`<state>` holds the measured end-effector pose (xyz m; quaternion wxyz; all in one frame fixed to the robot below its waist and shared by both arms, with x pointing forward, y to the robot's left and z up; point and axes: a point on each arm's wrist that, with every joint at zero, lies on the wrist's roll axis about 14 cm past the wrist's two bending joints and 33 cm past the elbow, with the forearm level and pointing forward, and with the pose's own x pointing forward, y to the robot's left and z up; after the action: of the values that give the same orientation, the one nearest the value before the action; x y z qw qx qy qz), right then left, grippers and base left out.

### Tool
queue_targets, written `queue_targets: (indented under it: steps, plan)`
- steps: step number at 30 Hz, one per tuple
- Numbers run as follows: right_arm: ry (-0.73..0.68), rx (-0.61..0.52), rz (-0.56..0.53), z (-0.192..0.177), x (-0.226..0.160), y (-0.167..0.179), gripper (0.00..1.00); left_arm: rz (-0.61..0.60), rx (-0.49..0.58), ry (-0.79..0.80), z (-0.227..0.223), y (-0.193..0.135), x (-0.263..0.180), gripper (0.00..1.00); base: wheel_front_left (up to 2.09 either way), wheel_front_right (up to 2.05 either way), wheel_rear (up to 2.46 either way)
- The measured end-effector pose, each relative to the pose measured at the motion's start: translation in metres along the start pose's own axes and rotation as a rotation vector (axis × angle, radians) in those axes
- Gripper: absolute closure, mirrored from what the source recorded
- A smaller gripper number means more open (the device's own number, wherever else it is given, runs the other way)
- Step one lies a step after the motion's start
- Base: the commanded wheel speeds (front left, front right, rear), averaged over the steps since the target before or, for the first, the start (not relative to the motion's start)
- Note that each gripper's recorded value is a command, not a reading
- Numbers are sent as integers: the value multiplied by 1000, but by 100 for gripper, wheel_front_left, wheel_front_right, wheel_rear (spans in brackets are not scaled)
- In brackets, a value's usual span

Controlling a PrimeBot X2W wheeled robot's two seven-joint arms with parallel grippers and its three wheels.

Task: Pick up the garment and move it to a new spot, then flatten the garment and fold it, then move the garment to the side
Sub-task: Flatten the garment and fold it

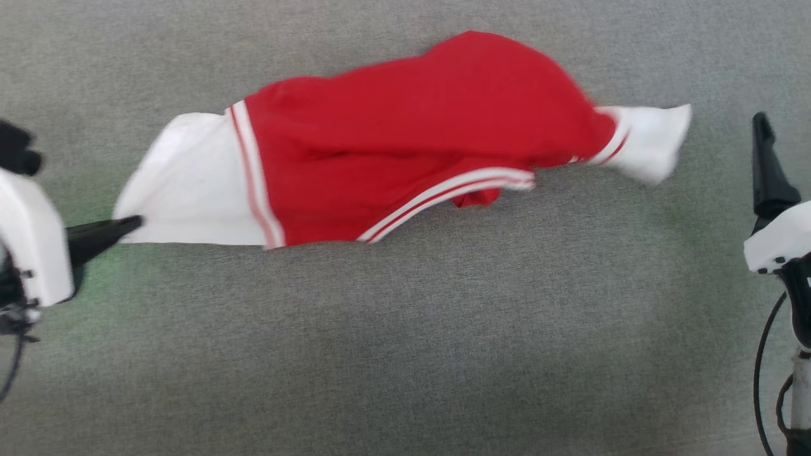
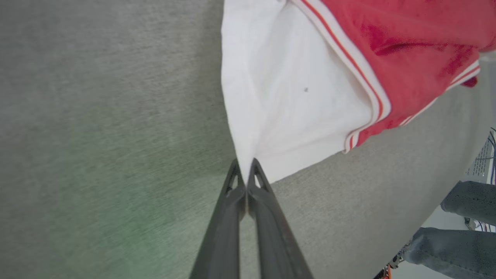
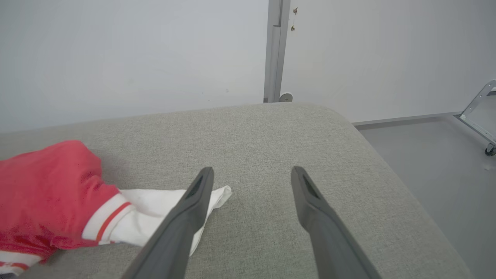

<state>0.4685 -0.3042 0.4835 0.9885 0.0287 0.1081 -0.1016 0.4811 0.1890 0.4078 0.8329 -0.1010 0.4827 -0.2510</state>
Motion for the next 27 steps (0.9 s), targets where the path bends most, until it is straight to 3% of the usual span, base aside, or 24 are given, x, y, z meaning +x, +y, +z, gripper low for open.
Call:
queue_targets:
  steps: [3,7,8,9,10,18,23,27]
  plan:
    - [25,-10,29,-5,0,8,0,68,-13,-38,-2,21,-13,100,0,0,0]
    - [40,-18,56,-5,0,16,0,46,-30,-70,-3,14,-8,100,0,0,0]
    - [49,-25,71,-7,-1,19,0,38,-31,-90,-1,11,-6,69,0,0,0]
    - [62,-37,87,-9,-1,23,0,37,-29,-110,1,10,-5,15,0,0,0]
    - [77,-42,102,-11,-2,27,0,37,-25,-125,3,9,-5,0,0,0,0]
    - [328,-222,234,-55,-17,45,0,121,106,-361,28,23,-17,0,0,0,0]
    - [425,-334,296,-69,-16,52,0,135,162,-463,15,20,-15,0,0,0,0]
    - [474,-377,349,-76,-4,66,0,138,147,-525,2,14,-15,0,0,0,0]
